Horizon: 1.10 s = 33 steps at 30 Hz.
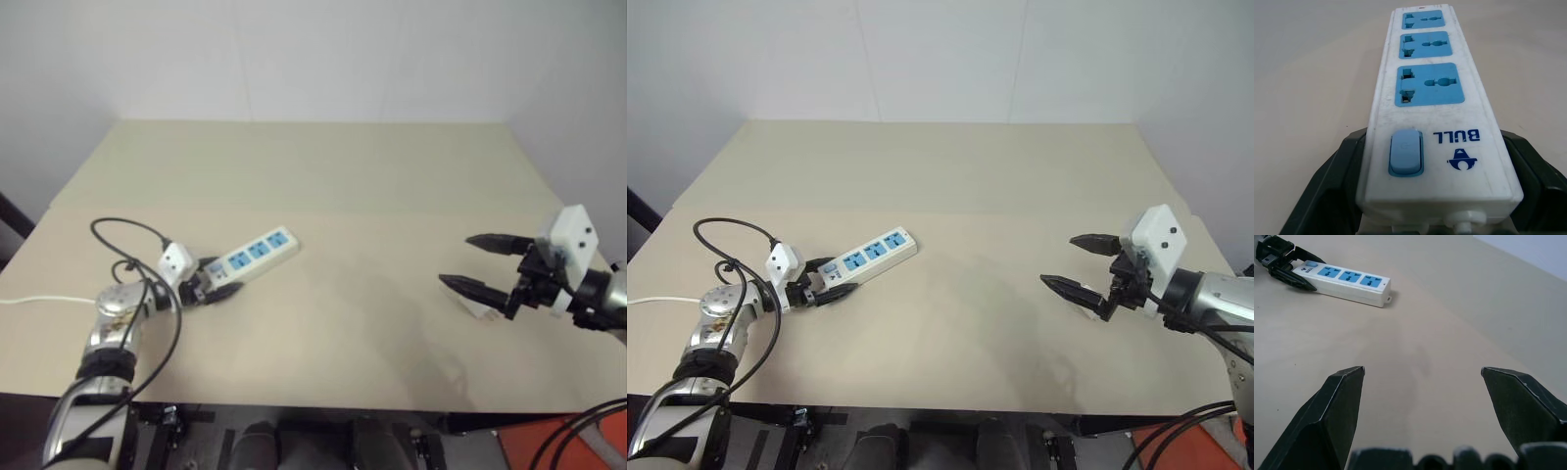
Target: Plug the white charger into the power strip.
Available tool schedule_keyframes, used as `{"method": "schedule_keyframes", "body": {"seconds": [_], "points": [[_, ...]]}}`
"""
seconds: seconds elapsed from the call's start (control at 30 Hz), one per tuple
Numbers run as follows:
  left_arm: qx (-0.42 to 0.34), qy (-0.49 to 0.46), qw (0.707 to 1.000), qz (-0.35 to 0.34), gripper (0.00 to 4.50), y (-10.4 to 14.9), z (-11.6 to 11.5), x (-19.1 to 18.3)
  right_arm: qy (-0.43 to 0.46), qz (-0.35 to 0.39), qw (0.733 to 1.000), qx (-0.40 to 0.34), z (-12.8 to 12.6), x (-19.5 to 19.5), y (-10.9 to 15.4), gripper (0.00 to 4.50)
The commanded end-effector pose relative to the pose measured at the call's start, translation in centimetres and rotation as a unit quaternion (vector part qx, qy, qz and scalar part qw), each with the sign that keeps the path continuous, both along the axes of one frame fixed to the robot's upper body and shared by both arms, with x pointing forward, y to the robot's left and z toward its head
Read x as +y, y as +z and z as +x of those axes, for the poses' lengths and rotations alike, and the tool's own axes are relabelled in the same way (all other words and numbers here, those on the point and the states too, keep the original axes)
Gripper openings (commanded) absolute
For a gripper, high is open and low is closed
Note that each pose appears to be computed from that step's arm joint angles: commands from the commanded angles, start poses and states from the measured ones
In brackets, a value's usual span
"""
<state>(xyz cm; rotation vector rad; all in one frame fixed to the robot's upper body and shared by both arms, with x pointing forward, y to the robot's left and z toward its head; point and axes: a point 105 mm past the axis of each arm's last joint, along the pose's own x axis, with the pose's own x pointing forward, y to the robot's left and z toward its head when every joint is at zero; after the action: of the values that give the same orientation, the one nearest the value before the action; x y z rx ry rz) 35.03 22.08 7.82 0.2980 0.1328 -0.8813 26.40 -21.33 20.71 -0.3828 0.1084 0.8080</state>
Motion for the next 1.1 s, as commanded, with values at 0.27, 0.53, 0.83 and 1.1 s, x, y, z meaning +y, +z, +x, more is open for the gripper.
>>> {"method": "schedule_keyframes", "body": {"seconds": [0.27,0.53,0.83,1.1], "points": [[0.014,-0.188,0.982,-0.014,3.34,1.6,-1.8,-7.6,-0.011,-0.008,1.0,-0.021,0.2,-0.8,1.2,4.5],[0.0,-0.283,0.959,0.011,3.34,1.6,-1.6,-12.7,-0.018,-0.013,0.999,-0.025,0.6,-1.2,1.2,4.5],[-0.004,-0.338,0.939,0.063,3.34,-0.4,-2.1,-14.2,-0.069,-0.049,0.996,0.016,1.0,-3.3,0.4,4.5],[0.004,-0.342,0.937,0.071,3.34,-1.4,-2.7,-13.7,-0.123,-0.109,0.981,0.107,2.0,-4.6,-1.3,4.5]]}}
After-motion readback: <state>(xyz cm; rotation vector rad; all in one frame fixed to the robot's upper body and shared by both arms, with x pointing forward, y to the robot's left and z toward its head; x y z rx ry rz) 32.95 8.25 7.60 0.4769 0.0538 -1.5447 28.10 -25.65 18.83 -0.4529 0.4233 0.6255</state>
